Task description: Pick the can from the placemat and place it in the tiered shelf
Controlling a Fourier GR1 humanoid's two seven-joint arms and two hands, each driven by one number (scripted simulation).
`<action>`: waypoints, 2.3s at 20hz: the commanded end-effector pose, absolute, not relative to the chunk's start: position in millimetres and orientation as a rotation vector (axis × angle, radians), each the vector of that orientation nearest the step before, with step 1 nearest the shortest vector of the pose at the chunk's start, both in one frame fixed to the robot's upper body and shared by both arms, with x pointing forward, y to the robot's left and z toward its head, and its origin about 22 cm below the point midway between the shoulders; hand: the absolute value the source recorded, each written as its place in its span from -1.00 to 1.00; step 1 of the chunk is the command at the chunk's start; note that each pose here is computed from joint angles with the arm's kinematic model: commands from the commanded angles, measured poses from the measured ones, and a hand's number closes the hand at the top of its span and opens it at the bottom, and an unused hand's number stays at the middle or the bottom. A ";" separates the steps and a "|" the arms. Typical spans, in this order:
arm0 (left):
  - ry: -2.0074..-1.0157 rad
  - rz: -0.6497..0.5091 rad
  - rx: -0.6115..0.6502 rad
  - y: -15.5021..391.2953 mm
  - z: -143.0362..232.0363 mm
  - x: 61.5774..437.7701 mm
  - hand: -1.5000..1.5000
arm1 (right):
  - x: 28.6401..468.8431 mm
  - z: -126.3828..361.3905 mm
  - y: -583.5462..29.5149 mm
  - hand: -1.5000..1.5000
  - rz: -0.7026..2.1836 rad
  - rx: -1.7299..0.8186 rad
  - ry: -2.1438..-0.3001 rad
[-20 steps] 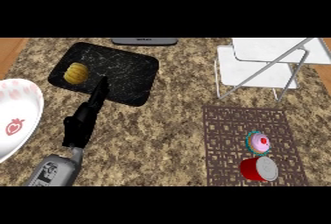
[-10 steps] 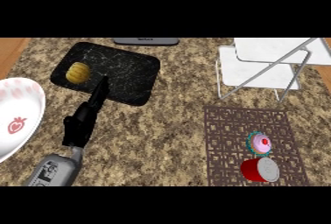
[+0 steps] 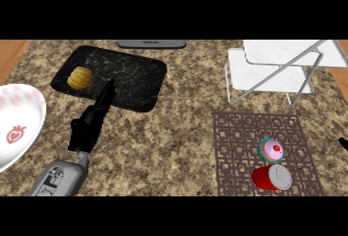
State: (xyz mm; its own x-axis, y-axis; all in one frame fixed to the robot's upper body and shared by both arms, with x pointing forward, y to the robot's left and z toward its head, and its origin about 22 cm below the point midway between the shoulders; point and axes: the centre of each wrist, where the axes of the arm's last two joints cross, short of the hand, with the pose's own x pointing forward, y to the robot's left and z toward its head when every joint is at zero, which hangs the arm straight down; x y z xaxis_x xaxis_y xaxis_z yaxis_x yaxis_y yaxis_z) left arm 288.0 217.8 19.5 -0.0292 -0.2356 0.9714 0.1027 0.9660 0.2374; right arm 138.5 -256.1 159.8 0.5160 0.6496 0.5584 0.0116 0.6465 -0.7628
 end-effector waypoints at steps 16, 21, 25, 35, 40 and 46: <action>-1.554 -0.263 0.125 224.3 11.3 285.5 0.00 | 150.4 135.2 -214.6 -1.00 0.382 -0.898 -0.864; -1.563 -0.270 0.100 237.1 24.1 275.0 0.00 | 155.4 128.6 -207.9 -1.00 0.365 -0.926 -0.820; -1.562 -0.261 0.093 224.3 21.7 282.1 0.00 | 161.2 123.0 -194.2 -1.00 0.391 -0.911 -0.813; -1.589 -0.261 0.112 224.1 23.8 282.4 0.00 | 170.9 96.1 -198.1 -1.00 0.418 -0.930 -0.776; -1.583 -0.261 0.097 222.6 12.2 278.5 0.00 | 187.4 84.9 -198.1 -1.00 0.426 -0.931 -0.757; -1.575 -0.258 0.105 218.2 17.7 274.2 0.00 | 175.9 59.1 -191.0 -1.00 0.414 -0.917 -0.767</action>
